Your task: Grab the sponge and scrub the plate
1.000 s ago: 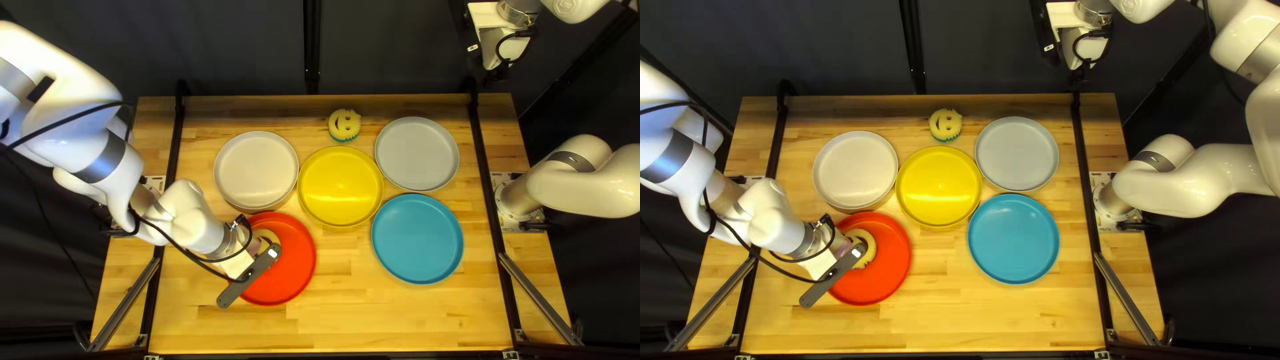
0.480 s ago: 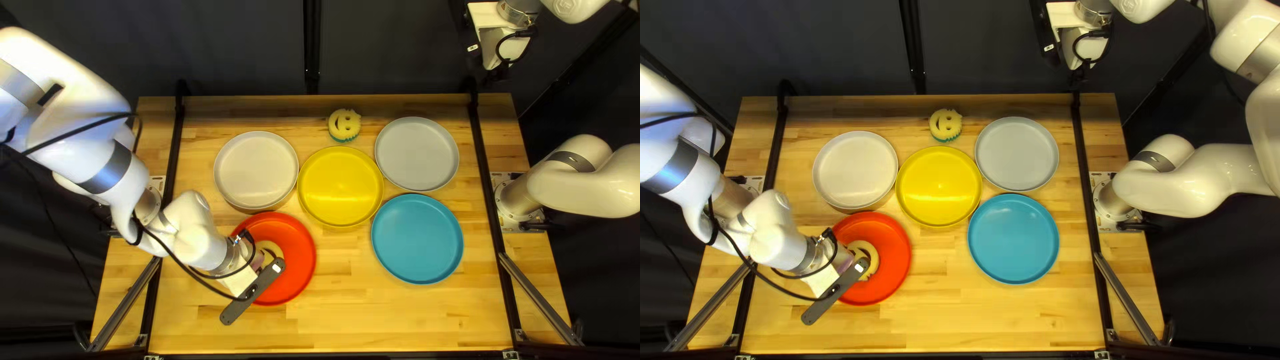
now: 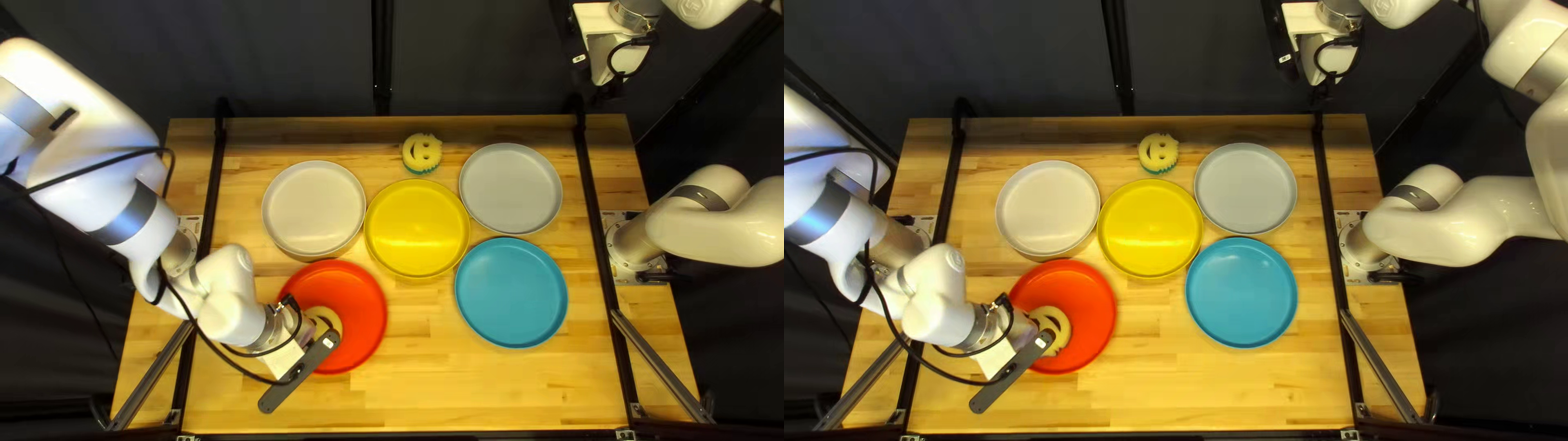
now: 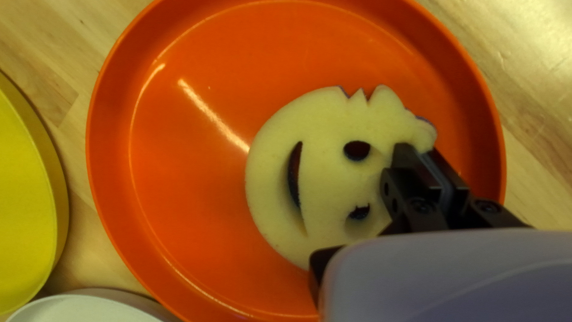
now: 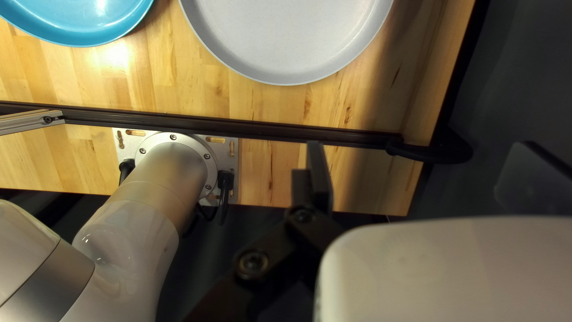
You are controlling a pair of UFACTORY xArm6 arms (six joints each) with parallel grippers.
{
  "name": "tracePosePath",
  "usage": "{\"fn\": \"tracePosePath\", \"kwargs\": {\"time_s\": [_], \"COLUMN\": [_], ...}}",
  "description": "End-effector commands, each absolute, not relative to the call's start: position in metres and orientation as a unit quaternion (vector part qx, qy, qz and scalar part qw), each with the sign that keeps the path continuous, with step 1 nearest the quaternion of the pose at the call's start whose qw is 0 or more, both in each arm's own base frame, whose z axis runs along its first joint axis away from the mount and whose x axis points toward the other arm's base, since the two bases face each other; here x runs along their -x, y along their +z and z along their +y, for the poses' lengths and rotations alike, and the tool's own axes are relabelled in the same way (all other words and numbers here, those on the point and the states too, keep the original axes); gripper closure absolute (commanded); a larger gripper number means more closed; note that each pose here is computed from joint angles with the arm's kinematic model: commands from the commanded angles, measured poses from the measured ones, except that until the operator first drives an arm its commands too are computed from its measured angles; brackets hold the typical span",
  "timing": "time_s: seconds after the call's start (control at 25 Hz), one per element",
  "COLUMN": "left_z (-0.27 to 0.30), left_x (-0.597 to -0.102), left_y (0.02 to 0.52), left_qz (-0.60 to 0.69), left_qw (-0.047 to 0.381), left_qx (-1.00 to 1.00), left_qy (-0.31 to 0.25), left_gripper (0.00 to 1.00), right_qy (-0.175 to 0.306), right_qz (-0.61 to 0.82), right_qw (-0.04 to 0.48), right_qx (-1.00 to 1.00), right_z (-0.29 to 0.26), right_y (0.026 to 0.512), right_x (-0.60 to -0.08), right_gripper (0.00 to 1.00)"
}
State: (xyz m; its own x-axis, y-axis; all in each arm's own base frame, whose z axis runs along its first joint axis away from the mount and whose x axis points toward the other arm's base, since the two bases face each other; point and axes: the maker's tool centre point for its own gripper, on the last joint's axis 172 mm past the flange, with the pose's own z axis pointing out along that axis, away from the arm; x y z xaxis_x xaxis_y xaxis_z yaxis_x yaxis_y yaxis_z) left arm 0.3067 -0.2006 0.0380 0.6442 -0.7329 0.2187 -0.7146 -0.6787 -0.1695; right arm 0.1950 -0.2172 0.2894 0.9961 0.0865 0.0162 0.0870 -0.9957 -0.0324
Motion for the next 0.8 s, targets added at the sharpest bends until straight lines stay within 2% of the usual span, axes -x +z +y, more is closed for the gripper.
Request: {"fn": "tracePosePath", "kwargs": {"time_s": [0.04,0.2,0.8], "left_z": [-0.186,-0.190,-0.240], "left_x": [-0.290,-0.296,-0.372], "left_y": [0.037,0.038,0.043], "left_qz": [0.388,0.386,0.432], "left_qw": [0.029,0.028,0.042], "left_qx": [0.912,0.913,0.890], "left_qy": [-0.128,-0.127,-0.138], "left_gripper": [1.00,1.00,1.00], "right_qy": [-0.007,-0.007,-0.007], "right_qz": [-0.043,-0.043,-0.043], "right_qw": [0.017,0.017,0.017], "right_qx": [0.999,0.999,0.999], "right_z": [-0.217,-0.217,-0.217], "right_y": [0.289,0.289,0.289], "right_x": [-0.195,-0.195,-0.195], "right_gripper": [0.00,0.00,0.00]}}
